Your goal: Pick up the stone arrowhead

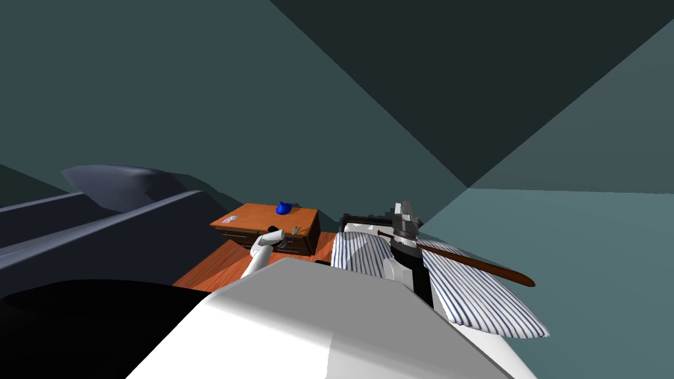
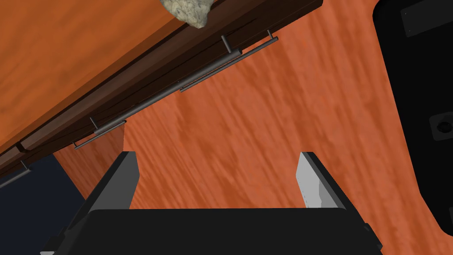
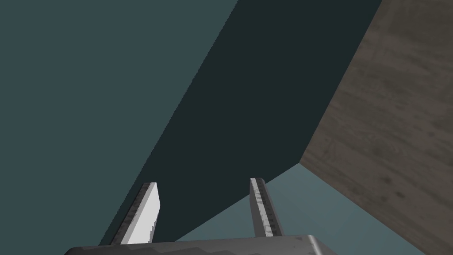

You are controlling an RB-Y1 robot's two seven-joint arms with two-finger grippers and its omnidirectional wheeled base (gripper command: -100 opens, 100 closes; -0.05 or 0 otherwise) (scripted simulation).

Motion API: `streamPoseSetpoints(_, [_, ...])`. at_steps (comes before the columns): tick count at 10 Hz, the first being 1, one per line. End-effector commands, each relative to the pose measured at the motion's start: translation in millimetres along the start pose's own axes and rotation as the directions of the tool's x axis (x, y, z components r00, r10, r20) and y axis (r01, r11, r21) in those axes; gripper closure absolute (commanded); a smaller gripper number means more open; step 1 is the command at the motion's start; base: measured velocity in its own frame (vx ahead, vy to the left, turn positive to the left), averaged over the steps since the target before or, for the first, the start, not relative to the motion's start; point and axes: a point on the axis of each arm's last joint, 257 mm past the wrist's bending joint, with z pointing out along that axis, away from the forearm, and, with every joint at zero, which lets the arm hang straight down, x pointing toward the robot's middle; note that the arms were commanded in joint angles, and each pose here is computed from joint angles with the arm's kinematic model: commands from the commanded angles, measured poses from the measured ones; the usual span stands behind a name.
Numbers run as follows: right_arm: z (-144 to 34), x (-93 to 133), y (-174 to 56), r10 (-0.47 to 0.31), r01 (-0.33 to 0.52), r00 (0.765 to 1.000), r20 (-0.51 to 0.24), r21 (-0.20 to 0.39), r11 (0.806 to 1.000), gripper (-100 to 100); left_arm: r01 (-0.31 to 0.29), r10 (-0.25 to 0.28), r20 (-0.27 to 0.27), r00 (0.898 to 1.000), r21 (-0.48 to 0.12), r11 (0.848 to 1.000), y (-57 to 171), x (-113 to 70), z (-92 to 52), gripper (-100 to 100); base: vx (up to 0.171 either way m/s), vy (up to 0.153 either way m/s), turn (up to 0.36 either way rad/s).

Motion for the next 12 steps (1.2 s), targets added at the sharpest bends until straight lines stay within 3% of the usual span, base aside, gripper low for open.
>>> streamPoseSetpoints(1, [0.0, 0.0, 0.0, 0.0, 0.0, 1.0, 0.0, 0.0, 1.0, 0, 0.0, 0.0, 0.0, 1.0, 0.0, 1.0, 0.0, 0.1, 0.0, -100, 0.0, 0.0, 0.0])
streamPoseSetpoints(5, [0.0, 0.0, 0.0, 0.0, 0.0, 1.0, 0.0, 0.0, 1.0, 0, 0.0, 0.0, 0.0, 1.0, 0.0, 1.0, 0.0, 0.1, 0.0, -100, 0.004, 0.0, 0.002])
streamPoseSetpoints(7, [0.0, 0.0, 0.0, 0.0, 0.0, 1.0, 0.0, 0.0, 1.0, 0, 0.015, -0.014, 0.071, 0.997, -0.024, 1.0, 9.6, -30.5, 0.3, -100, 0.002, 0.001, -0.025])
streamPoseSetpoints(9, [0.0, 0.0, 0.0, 0.0, 0.0, 1.0, 0.0, 0.0, 1.0, 0, 0.023, -0.019, 0.1, 0.995, -0.035, 0.999, 14.0, -42.7, 0.3, -100, 0.01, 0.001, -0.011])
streamPoseSetpoints(12, [0.0, 0.0, 0.0, 0.0, 0.0, 1.0, 0.0, 0.0, 1.0, 0, 0.023, -0.019, 0.1, 0.995, -0.035, 0.999, 14.0, -42.7, 0.3, -100, 0.007, 0.0, 0.002])
